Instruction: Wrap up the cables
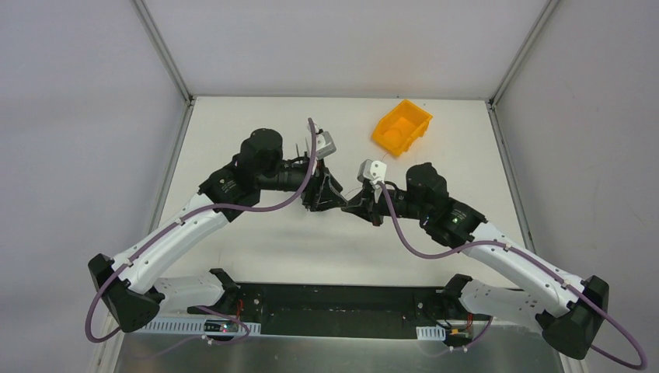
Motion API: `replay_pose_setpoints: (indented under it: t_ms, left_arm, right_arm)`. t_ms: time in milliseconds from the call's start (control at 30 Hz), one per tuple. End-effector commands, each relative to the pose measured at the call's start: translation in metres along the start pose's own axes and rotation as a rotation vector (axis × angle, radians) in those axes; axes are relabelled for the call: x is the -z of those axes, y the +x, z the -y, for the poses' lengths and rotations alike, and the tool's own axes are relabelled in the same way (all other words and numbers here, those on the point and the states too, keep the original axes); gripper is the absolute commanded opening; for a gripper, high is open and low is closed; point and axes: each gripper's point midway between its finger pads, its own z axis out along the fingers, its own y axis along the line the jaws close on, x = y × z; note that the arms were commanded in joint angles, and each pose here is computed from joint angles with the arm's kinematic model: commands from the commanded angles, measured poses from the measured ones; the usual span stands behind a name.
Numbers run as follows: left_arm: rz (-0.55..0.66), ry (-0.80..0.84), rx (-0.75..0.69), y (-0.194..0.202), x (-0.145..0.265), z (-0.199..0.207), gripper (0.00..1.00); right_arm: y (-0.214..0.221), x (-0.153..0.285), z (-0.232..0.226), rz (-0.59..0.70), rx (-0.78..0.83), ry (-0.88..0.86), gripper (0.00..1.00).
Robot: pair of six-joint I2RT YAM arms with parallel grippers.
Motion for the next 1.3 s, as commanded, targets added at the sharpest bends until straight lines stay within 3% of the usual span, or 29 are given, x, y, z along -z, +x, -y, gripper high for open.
replay_pose_setpoints:
  t_ms: [0, 267, 333, 433, 600, 767, 900, 1267]
  left_arm:
    - [0.023, -0.008, -0.051, -0.007, -0.009, -0.005, 0.45]
    - [-0.003, -0.026, -0.038, 0.002, -0.020, -0.009, 0.37]
    - [-0.010, -0.037, -0.029, 0.005, -0.023, -0.010, 0.25]
    - [-0.007, -0.069, -0.008, 0.005, -0.024, -0.015, 0.00]
    - [0.053, -0.173, 0.089, -0.007, -0.017, -0.025, 0.00]
    - [0.141, -0.274, 0.216, -0.021, 0.000, -0.029, 0.00]
    - [0.200, -0.269, 0.316, -0.031, 0.007, -0.021, 0.00]
    - [0.351, -0.181, 0.432, -0.064, 0.020, 0.003, 0.00]
  right_arm:
    - [-0.034, 0.001, -0.003, 0.088, 0.010, -0.019, 0.00]
    - [-0.033, 0.002, -0.003, 0.088, -0.002, -0.013, 0.00]
    - [-0.034, 0.002, -0.003, 0.090, -0.004, -0.010, 0.00]
    - [-0.031, 0.002, -0.002, 0.085, -0.014, -0.004, 0.01]
    - [-0.022, 0.003, 0.003, 0.108, -0.009, 0.039, 0.23]
    - [-0.022, 0.013, 0.011, 0.239, 0.096, 0.120, 0.45]
    - [-0.023, 0.012, 0.014, 0.277, 0.146, 0.130, 0.51]
    - [-0.029, -0.019, 0.035, 0.342, 0.270, 0.142, 0.52]
